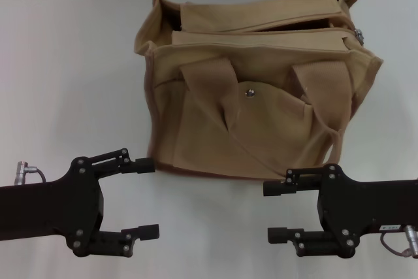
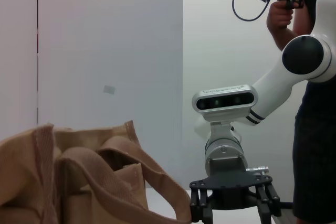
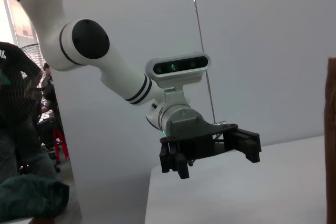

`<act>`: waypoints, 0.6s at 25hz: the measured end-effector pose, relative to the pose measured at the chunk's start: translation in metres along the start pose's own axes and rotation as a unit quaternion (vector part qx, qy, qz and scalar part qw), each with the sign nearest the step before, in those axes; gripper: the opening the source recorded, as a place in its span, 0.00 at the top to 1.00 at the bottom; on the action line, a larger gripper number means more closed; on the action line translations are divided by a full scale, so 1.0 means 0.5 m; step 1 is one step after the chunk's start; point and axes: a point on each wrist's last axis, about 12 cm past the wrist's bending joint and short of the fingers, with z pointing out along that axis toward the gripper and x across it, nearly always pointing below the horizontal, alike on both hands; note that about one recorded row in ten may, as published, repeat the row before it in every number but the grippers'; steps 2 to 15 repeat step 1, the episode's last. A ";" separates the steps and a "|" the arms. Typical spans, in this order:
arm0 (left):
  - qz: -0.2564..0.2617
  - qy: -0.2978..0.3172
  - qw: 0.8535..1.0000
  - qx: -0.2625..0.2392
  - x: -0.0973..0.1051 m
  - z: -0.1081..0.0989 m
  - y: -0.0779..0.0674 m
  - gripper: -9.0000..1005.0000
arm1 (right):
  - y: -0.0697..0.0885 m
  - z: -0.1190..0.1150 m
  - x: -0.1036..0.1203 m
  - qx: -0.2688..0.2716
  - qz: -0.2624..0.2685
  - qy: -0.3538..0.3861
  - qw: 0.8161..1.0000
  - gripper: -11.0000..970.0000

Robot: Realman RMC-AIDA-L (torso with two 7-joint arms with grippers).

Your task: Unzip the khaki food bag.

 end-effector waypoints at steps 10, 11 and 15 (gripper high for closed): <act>0.000 0.000 1.000 0.000 0.000 0.000 0.000 0.15 | 0.000 0.000 0.000 0.000 0.000 0.000 1.000 0.36; 0.000 0.000 1.000 0.000 0.000 0.000 0.000 0.15 | 0.000 0.000 0.000 0.000 0.000 0.000 1.000 0.36; 0.000 0.000 1.000 0.000 0.000 0.000 0.000 0.15 | 0.000 0.000 0.000 0.000 0.000 0.000 1.000 0.36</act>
